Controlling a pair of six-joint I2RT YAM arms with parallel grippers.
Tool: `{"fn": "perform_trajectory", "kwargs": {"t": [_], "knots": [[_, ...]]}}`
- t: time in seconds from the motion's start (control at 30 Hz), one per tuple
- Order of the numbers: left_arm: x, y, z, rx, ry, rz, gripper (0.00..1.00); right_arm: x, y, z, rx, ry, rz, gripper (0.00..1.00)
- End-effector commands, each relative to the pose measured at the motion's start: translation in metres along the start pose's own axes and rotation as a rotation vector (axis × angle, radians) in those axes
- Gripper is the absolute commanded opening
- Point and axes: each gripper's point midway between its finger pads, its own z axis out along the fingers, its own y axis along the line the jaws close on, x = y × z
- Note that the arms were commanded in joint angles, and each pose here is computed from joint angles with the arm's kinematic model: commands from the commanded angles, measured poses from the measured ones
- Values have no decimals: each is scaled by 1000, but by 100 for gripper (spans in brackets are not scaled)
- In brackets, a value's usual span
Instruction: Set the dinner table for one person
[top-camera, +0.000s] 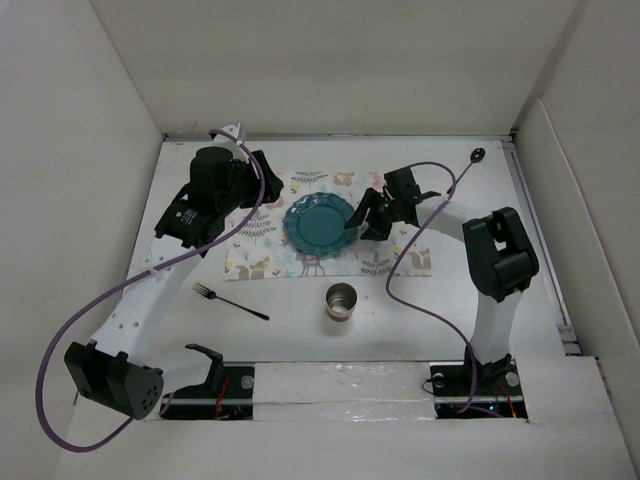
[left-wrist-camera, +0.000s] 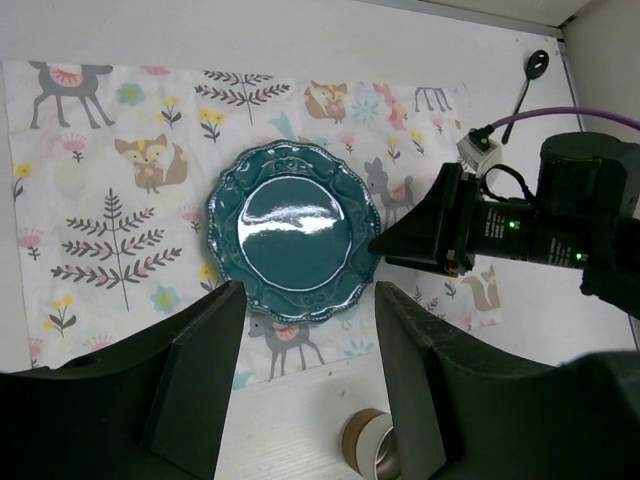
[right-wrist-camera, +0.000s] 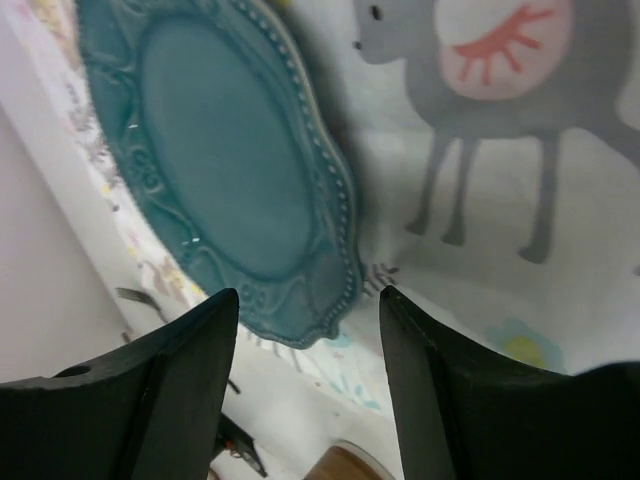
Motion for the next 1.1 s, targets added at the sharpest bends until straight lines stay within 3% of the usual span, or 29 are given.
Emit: {"fn": "perform_trajectory", "kwargs": {"t": [0.0,0.2,0.23,0.27,0.3,0.33,0.37,0.47,0.53,0.57,0.63,0.7,0.8,1.07], "knots": [[-12,-1,4,-1,-40,34,51,-9,15,-26,55,-50,-107,65],[-33,0,2,-38,-80,78,48,-9,0,-63,180,-92,-224,66],[-38,5,2,-70,-98,84,42,-10,11,-81,158,-120,-274,59],[-39,5,2,-69,-100,89,35,-7,13,-92,152,-126,-308,29],[-39,5,3,-70,-100,90,17,4,13,-99,145,-107,-337,7],[-39,6,3,-72,-99,90,5,12,29,-119,102,-127,-421,0],[-40,5,3,-70,-107,84,0,22,33,-126,88,-113,-461,0],[-33,9,8,-76,-95,75,0,69,40,-142,77,-52,-582,3],[-33,9,8,-78,-98,73,0,99,33,-144,124,6,-629,24],[-33,9,9,-78,-98,73,0,108,31,-145,131,23,-646,43],[-37,8,8,-79,-107,76,17,123,27,-145,142,64,-652,51],[-38,7,9,-78,-106,78,27,140,27,-142,139,105,-680,53],[-38,7,10,-78,-103,78,32,152,19,-130,179,153,-699,53],[-32,8,12,-71,-88,69,33,158,14,-102,227,212,-721,44]]}}
